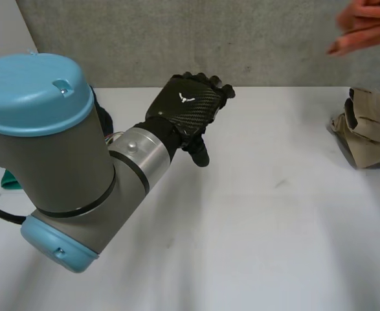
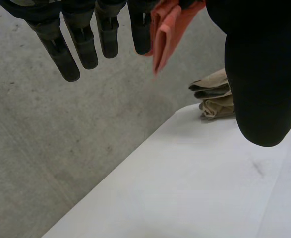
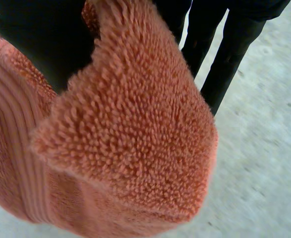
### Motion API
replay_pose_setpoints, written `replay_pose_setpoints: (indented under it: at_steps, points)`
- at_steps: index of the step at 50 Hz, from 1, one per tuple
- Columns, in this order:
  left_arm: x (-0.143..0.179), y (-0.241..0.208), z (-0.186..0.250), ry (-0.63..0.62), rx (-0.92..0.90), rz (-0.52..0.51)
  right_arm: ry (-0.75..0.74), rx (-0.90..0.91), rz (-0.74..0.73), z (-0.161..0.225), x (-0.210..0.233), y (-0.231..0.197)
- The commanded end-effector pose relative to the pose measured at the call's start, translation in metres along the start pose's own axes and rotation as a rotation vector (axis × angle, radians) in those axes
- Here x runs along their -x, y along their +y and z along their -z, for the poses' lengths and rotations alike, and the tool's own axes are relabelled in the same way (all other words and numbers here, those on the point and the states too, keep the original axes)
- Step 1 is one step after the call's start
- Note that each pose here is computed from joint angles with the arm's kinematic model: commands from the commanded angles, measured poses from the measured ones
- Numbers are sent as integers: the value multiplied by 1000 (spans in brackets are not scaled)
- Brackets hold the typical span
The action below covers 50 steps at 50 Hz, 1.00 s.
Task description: Fold the laundry.
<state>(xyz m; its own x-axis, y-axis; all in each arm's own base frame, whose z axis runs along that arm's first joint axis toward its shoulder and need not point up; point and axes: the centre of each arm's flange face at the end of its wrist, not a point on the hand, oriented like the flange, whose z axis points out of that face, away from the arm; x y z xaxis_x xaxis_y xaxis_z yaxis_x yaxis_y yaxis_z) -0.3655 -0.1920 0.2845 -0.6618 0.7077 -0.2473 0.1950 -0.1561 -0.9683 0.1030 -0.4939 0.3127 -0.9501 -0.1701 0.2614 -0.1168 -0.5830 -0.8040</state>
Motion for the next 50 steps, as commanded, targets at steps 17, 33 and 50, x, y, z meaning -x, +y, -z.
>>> replay_pose_setpoints:
  at_steps: [17, 33, 50]
  points:
    - [-21, 5, 6, 57, 14, 2, -121, 238, -87, 112, -96, 200]
    - [-29, 0, 11, 80, 2, -1, -11, 291, -94, 111, -125, 144]
    - [-24, -42, 26, 76, -129, -4, 410, 642, 454, 128, -218, 37]
